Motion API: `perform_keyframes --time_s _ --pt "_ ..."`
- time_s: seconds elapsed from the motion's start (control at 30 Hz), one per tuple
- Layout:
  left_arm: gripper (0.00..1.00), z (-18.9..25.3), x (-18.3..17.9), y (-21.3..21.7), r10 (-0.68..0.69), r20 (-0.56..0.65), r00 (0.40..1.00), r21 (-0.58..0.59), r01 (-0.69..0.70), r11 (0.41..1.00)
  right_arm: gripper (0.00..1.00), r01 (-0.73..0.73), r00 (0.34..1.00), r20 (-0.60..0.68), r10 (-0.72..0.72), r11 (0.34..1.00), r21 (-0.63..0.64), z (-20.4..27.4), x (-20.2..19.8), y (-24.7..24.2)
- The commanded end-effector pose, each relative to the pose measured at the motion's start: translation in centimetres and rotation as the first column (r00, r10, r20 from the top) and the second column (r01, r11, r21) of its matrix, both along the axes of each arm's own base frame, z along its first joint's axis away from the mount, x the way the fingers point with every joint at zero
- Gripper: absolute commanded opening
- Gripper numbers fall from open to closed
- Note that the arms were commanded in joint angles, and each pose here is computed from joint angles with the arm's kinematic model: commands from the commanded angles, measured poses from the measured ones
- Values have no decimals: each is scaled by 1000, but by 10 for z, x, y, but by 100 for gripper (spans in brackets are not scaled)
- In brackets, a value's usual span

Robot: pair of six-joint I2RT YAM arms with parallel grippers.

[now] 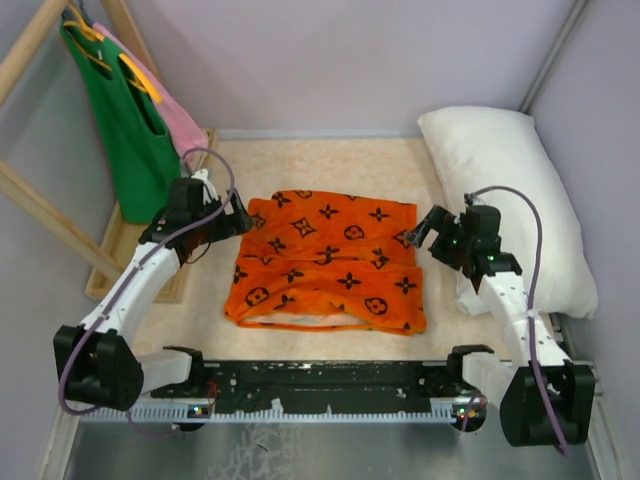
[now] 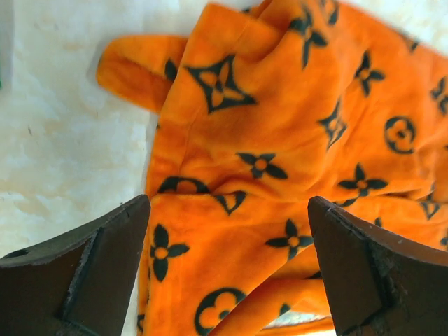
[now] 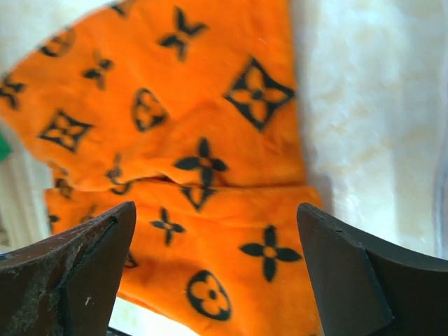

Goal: Remove the pillowcase from the pillow
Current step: Fold the pillowcase at the center of the board.

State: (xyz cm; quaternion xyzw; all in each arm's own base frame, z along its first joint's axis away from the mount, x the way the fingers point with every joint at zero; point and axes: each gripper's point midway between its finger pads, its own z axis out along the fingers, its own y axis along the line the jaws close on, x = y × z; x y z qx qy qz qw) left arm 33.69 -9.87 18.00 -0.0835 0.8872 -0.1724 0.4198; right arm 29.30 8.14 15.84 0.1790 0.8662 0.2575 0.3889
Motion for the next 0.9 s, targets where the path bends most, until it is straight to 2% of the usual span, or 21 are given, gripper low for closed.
perform_keyframes --time_s 0.0,0.1,0.27,0.33,0.37,0.53,0.77,0.87 --pt "99 -17 -14 -3 -81 -102 992 35 85 996 93 43 994 -97 -50 996 -72 -40 -14 -20" --pt "99 -25 -17 -3 -96 -122 988 41 101 994 86 27 987 -156 -40 996 -81 -66 -32 -22" --pt "99 -32 -21 -3 -116 -164 980 51 126 991 82 41 974 -222 -54 997 -64 -101 -46 -27" --pt "99 -34 -23 -4 -120 -177 977 49 131 990 74 41 963 -264 -47 999 -28 -116 -48 -26" --pt "98 -35 -23 -4 -122 -182 976 47 133 990 71 38 963 -266 -40 999 -14 -119 -47 -24" --pt "98 -45 -27 -4 -116 -209 971 40 127 991 67 43 970 -239 -42 999 2 -124 -35 -23" --pt "98 -57 -30 -8 -124 -240 963 13 131 991 54 21 966 -259 -15 1000 18 -140 -32 -19" --pt "98 -59 -30 -8 -126 -249 960 11 133 991 43 1 967 -253 9 999 41 -142 -31 -15"
